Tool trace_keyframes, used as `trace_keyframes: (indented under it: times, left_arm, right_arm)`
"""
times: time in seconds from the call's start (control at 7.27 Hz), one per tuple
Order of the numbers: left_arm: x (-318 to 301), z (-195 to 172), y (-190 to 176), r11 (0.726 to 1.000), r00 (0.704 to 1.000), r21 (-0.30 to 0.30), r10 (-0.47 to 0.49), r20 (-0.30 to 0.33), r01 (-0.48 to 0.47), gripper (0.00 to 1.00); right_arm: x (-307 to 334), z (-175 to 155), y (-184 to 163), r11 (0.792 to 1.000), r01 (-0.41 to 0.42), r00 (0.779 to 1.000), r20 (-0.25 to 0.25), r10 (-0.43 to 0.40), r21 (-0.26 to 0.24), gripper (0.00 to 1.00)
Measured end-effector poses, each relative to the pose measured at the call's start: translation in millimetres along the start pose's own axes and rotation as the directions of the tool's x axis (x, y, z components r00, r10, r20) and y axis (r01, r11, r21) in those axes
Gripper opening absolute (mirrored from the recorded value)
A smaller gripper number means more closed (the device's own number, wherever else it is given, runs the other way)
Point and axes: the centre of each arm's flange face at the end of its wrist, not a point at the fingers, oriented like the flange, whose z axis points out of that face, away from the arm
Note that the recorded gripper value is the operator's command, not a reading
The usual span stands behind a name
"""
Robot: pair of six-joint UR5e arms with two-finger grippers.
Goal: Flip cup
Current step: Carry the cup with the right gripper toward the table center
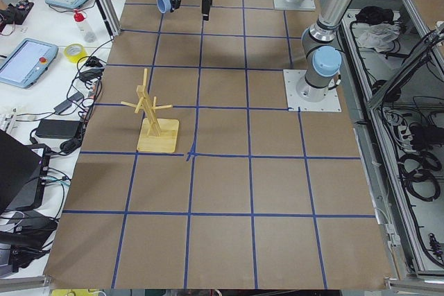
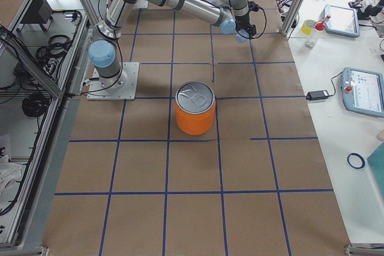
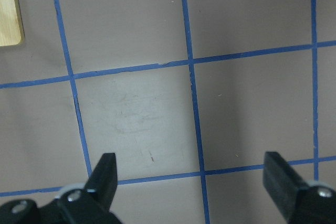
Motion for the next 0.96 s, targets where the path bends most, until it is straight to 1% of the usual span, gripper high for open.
trace_keyframes:
  times: [0.14, 0.28, 0.41, 0.55, 0.83, 0.96]
  left_arm:
    - [0, 0, 0, 1.000, 1.000, 0.000, 0.000, 0.000, 0.000, 1.00]
    - [0, 0, 0, 1.000, 1.000, -0.001, 0.000, 0.000, 0.000, 1.00]
    - [0, 0, 0, 1.000, 1.000, -0.001, 0.000, 0.000, 0.000, 1.00]
    - [0, 0, 0, 1.000, 1.000, -0.001, 0.000, 0.001, 0.000, 1.00]
    - [0, 1, 0, 1.000, 1.000, -0.002, 0.000, 0.001, 0.000, 1.00]
    - [0, 1, -1, 1.000, 1.000, -0.003, -0.001, 0.000, 0.001, 1.00]
  right_arm:
    - [-34, 5, -15, 0.989, 0.148, 0.989, 0.016, -0.148, 0.003, 0.00]
    - [-63, 8, -27, 0.957, 0.289, 0.957, 0.023, -0.289, 0.016, 0.00]
    - [-91, 7, -39, 0.907, 0.419, 0.908, 0.014, -0.419, 0.041, 0.00]
    - [-114, 7, -49, 0.858, 0.509, 0.860, 0.002, -0.510, 0.062, 0.00]
    - [-140, 11, -57, 0.767, 0.636, 0.770, -0.013, -0.638, 0.085, 0.00]
    - [-150, 17, -58, 0.735, 0.671, 0.739, -0.004, -0.674, 0.101, 0.02]
